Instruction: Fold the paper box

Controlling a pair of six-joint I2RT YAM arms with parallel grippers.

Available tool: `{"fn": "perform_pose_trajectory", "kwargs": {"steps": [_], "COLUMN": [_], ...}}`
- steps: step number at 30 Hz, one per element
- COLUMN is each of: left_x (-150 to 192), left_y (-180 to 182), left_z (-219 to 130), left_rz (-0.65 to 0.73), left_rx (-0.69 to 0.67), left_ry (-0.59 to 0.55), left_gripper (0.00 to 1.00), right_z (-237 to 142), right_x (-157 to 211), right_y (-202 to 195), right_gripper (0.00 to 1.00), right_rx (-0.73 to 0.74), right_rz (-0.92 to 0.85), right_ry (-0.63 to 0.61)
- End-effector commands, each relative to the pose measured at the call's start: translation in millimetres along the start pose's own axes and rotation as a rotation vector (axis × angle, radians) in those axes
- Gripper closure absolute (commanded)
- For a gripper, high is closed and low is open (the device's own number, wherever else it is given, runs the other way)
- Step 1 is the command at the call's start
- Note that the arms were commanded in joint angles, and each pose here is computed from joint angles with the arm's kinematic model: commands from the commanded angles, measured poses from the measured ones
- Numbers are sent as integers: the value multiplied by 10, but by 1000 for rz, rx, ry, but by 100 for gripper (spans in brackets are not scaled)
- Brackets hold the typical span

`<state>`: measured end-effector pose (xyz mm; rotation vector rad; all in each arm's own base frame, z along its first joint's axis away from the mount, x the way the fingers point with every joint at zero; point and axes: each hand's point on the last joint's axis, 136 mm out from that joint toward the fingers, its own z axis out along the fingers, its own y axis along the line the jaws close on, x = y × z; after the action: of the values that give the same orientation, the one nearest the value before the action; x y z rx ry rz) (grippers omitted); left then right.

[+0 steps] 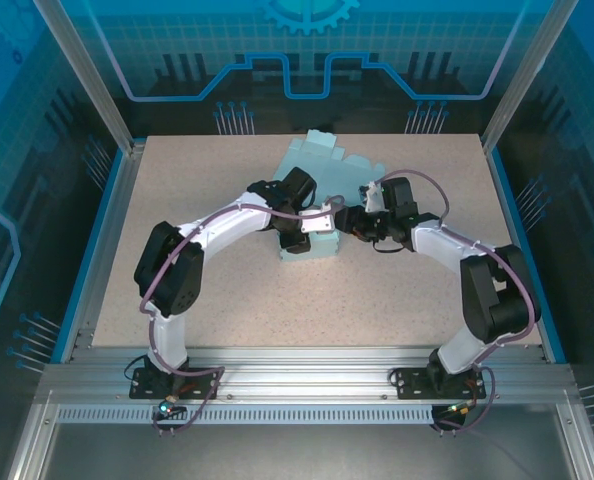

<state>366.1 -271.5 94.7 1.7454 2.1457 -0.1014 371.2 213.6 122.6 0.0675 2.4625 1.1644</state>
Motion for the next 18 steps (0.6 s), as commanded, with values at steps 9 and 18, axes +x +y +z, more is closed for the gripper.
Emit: {"fn": "perform_pose_trajectory", "kwargs": {"steps": [9, 18], "left_x": [100, 111], "left_y": [17, -1], "left_z": [73, 104], "left_rz": [-45, -63], "left_rx": [20, 26], "left_ry": [31, 30], "left_gripper": [50, 49], "right_z": [155, 247], "right_x": [272, 470], "right_y": [-544, -818], "right_gripper": [68, 72], "right_rx": [79, 132], "right_rz": [95, 138], "right_ry": [38, 62]}}
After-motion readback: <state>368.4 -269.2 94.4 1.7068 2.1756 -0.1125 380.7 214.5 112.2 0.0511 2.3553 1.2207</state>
